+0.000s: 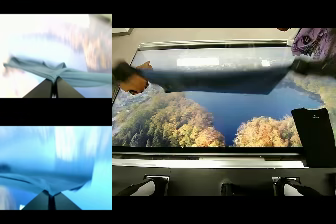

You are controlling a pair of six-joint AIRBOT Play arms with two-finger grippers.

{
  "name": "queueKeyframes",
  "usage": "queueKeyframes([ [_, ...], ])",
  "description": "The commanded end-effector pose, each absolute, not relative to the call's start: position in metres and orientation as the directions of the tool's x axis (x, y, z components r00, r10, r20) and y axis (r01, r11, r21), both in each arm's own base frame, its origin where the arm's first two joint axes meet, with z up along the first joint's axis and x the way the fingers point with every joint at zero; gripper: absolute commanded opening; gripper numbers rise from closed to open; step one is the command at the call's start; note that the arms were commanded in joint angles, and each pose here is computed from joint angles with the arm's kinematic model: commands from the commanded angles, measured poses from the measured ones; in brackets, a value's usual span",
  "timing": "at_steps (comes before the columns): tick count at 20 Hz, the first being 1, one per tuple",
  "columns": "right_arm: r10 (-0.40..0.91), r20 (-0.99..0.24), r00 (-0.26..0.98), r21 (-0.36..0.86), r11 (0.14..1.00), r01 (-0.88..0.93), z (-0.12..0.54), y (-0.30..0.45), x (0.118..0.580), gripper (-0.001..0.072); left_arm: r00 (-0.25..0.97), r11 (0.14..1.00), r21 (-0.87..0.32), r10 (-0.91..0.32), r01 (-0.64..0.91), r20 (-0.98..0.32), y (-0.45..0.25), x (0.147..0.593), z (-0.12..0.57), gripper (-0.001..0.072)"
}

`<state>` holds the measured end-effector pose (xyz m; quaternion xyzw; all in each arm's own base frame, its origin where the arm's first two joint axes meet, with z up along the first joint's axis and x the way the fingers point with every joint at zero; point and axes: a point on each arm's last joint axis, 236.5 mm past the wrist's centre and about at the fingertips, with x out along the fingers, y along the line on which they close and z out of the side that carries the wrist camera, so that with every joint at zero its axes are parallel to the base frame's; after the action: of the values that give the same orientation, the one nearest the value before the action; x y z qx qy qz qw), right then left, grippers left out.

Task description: Fold the clothes and pants, and hang the long-sleeved shirts on hangers.

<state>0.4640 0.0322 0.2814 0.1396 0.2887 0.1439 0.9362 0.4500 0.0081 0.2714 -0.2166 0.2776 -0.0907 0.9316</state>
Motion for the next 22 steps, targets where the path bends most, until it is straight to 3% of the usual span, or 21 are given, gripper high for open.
queueKeyframes([
  [1,0.277,-0.205,0.939,0.217,0.948,-0.233,0.452,0.035,0.410,0.0026,0.936,0.972,-0.235,-0.066,-0.018,-0.346,0.036,0.394,0.409,0.0012],
  [3,0.250,-0.074,0.966,0.167,0.958,-0.235,0.504,0.038,0.355,0.0027,0.962,0.983,-0.172,0.020,-0.069,-0.271,0.040,0.345,0.454,0.0012],
  [7,0.153,0.056,0.987,0.144,0.977,-0.159,0.546,0.032,0.259,0.0027,0.979,0.975,-0.161,0.125,-0.151,-0.160,0.039,0.262,0.484,0.0012],
  [9,0.099,0.095,0.991,0.153,0.982,-0.112,0.556,0.023,0.234,0.0026,0.979,0.967,-0.178,0.161,-0.182,-0.128,0.039,0.234,0.488,0.0012],
  [12,0.058,0.074,0.996,0.178,0.982,-0.070,0.551,0.013,0.238,0.0026,0.976,0.959,-0.197,0.185,-0.205,-0.112,0.041,0.222,0.491,0.0012],
  [15,0.071,-0.132,0.989,0.224,0.974,-0.040,0.499,0.007,0.294,0.0026,0.958,0.959,-0.193,0.157,-0.206,-0.240,0.047,0.259,0.458,0.0012],
  [17,0.085,-0.354,0.931,0.240,0.971,0.002,0.434,-0.001,0.346,0.0027,0.887,0.975,-0.171,0.048,-0.142,-0.459,0.040,0.307,0.392,0.0012],
  [19,0.106,-0.564,0.819,0.239,0.970,0.038,0.354,-0.009,0.400,0.0027,0.766,0.975,-0.205,-0.064,-0.090,-0.640,0.036,0.355,0.317,0.0012],
  [22,0.139,-0.768,0.625,0.248,0.965,0.090,0.225,-0.020,0.466,0.0027,0.591,0.972,-0.222,-0.138,-0.072,-0.795,0.034,0.425,0.205,0.0012],
])
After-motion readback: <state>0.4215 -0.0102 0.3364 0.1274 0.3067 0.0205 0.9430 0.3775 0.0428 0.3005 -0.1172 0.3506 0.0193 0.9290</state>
